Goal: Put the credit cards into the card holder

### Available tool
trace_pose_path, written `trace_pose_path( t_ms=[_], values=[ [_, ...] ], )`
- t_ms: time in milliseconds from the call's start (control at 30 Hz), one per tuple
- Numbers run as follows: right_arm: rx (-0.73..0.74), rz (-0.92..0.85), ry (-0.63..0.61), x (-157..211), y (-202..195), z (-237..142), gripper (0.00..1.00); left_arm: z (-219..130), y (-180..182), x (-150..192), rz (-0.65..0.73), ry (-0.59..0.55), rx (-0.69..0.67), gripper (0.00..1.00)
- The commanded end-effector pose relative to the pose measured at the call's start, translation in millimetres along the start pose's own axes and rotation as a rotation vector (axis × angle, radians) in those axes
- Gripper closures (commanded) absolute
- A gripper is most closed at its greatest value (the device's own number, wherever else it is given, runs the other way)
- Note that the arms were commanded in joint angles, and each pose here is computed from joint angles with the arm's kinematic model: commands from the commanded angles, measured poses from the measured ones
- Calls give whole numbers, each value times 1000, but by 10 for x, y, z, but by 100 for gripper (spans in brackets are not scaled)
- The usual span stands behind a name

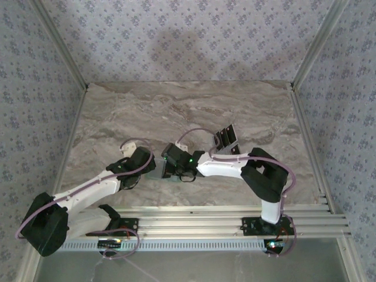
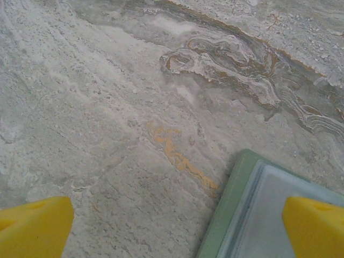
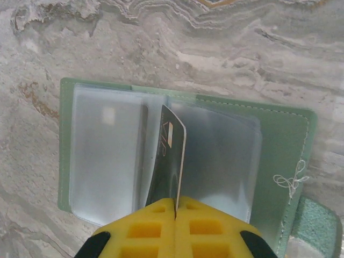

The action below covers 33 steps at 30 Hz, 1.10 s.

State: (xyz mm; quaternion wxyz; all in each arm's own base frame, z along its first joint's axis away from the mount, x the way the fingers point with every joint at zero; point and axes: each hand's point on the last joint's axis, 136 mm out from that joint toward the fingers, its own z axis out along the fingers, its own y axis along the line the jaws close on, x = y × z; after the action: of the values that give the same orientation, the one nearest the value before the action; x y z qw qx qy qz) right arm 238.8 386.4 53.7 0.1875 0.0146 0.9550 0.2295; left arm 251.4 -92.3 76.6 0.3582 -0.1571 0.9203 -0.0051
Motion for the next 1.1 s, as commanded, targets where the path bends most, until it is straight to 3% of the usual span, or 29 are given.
trace_pose_path(
  t_ms=[0,500,767,1067],
  values=[
    [64,-40,51,108,-311,14,100,-18,37,-26,-12,-5,-10,0],
    [-51,-177,198,-174,-375,11,100,-11,-79,4,-2,21,39,0],
    [-246,-223,162,-341,19,-254,100,103,-331,151,58,94,114,0],
    [-263,-190,144,-442,-38,-347,100,138,-461,246,120,108,106,0]
  ],
)
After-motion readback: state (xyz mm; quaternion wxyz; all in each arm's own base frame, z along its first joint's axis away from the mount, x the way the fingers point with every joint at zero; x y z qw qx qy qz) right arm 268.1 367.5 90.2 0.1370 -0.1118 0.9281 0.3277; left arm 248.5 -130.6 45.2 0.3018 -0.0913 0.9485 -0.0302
